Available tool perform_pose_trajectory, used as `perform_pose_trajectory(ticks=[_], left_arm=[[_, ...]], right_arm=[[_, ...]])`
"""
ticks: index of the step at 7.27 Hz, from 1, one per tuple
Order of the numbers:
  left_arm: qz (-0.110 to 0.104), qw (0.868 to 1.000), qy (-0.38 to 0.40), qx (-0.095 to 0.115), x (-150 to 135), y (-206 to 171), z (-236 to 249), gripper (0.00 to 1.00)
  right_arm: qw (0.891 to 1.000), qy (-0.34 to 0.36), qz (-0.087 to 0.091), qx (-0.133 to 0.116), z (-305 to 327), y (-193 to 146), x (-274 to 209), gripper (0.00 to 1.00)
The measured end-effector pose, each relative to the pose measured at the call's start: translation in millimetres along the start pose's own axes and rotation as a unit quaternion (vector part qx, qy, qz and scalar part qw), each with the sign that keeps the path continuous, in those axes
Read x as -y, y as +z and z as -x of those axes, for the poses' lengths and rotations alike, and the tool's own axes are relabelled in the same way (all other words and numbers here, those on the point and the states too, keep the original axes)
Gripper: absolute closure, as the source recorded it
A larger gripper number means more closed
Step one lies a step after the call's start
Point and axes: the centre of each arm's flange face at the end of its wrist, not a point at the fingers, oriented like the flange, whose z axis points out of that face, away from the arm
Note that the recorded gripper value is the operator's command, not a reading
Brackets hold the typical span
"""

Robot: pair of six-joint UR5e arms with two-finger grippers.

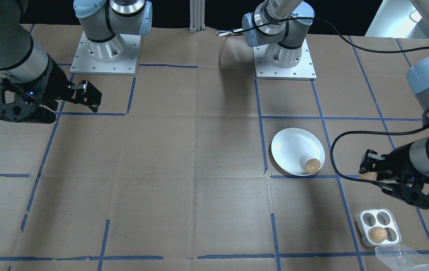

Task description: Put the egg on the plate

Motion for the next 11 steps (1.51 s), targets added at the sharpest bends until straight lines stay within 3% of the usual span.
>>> perform_pose_trajectory(ticks=[3,4,5,6,7,9,11], left_arm=[[-0.001,0.989,-0.143,-0.044,-15.1,66.2,-72.2,0.74],[-0.012,0.986,-0.162,-0.046,-19.7,102.1,-81.7,0.72],[-0.029,0.984,-0.17,-0.041,-27.0,136.6,-89.8,0.65],[-0.048,0.983,-0.172,-0.034,-35.3,162.0,-96.7,0.16],[-0.06,0.983,-0.173,-0.029,-42.1,173.3,-101.6,0.0],[-0.075,0.982,-0.175,-0.02,-49.8,166.1,-104.5,0.0],[-0.074,0.982,-0.175,-0.018,-55.1,137.0,-105.3,0.0]], right_arm=[[1.0,0.0,0.0,0.0,0.0,0.0,0.0,0.0],[1.0,0.0,0.0,0.0,0.0,0.0,0.0,0.0],[1.0,0.0,0.0,0.0,0.0,0.1,0.0,0.0],[1.0,0.0,0.0,0.0,0.0,0.0,0.0,0.0],[1.0,0.0,0.0,0.0,0.0,0.0,0.0,0.0],[1.0,0.0,0.0,0.0,0.0,0.0,0.0,0.0],[1.0,0.0,0.0,0.0,0.0,0.0,0.0,0.0]])
